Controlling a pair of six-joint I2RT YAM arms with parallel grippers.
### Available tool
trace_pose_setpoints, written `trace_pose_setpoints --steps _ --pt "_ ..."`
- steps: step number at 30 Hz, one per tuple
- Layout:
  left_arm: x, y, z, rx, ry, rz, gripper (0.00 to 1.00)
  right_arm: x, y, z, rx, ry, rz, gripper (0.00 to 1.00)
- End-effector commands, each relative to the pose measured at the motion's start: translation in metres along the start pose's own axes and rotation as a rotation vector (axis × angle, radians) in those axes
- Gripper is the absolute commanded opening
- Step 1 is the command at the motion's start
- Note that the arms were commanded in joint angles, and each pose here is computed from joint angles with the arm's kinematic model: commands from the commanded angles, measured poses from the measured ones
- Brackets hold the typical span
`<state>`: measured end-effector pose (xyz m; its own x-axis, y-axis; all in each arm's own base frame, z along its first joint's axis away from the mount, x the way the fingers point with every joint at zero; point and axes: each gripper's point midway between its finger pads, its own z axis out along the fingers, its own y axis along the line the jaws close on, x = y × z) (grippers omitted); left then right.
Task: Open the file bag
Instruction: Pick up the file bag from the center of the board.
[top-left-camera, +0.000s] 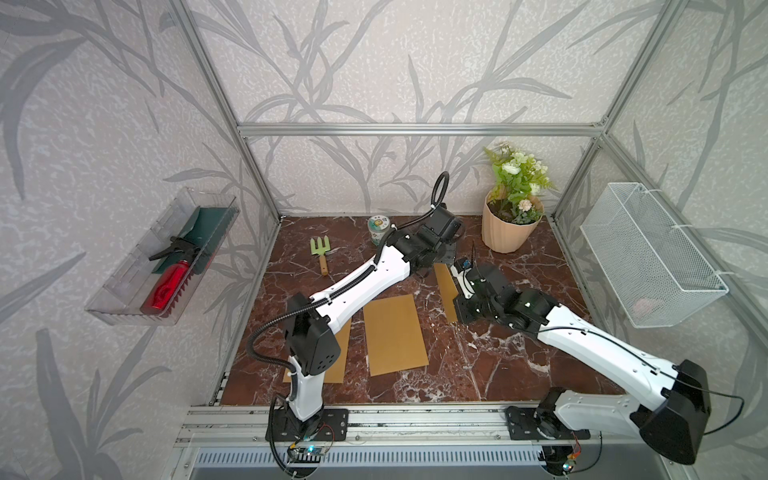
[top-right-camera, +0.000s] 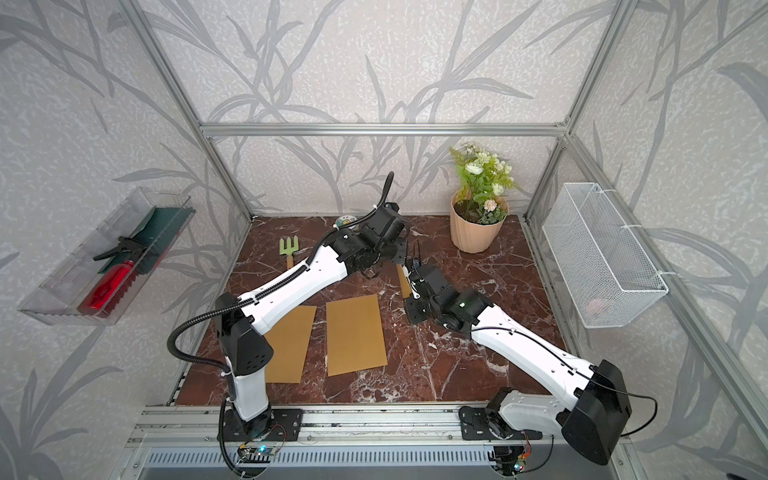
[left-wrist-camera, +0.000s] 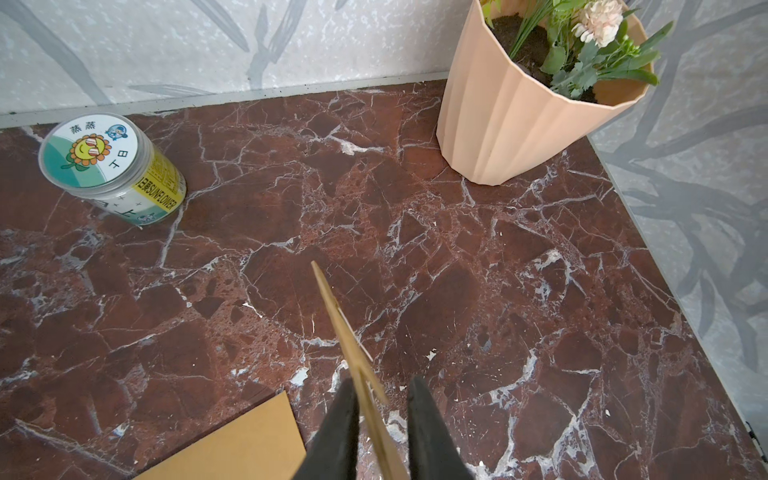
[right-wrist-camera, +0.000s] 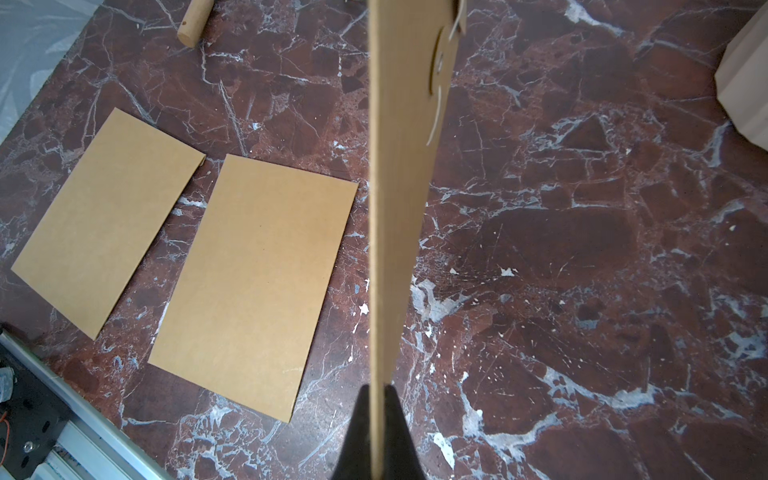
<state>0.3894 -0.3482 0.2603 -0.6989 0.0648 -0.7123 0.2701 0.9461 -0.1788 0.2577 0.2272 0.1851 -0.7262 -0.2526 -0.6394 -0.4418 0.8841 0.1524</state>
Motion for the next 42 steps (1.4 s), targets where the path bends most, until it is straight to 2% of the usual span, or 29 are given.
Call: trace_pose_setpoints --steps 1,7,14,17,30,38,42 --pt "-0.003 0.000 -0.004 -0.018 0.002 0.008 0.13 -0.022 0.009 -0.011 -0.017 -0.063 -0.007 0.03" --pt "-0.009 0.003 -0.005 -0.040 -0.016 0.008 0.00 -0.024 0.012 -0.010 -0.019 -0.071 -0.018 0.18" --pt "-0.020 0.003 -0.006 -0.045 -0.048 0.010 0.00 -0.025 0.018 -0.011 -0.033 -0.078 -0.022 0.40" --pt "-0.029 0.004 -0.008 -0.041 -0.070 0.004 0.00 -0.023 0.019 -0.013 -0.043 -0.077 -0.020 0.45" --pt "-0.070 0.026 -0.028 -0.010 -0.192 -0.032 0.00 -0.006 0.017 -0.022 -0.068 -0.075 -0.007 0.53" --pt "-0.075 0.035 -0.042 0.095 -0.286 -0.073 0.00 -0.004 0.001 -0.023 -0.032 -0.073 0.012 0.57" --pt "-0.070 0.042 -0.052 0.154 -0.332 -0.097 0.00 -0.011 -0.010 -0.024 -0.085 -0.093 0.071 0.57"
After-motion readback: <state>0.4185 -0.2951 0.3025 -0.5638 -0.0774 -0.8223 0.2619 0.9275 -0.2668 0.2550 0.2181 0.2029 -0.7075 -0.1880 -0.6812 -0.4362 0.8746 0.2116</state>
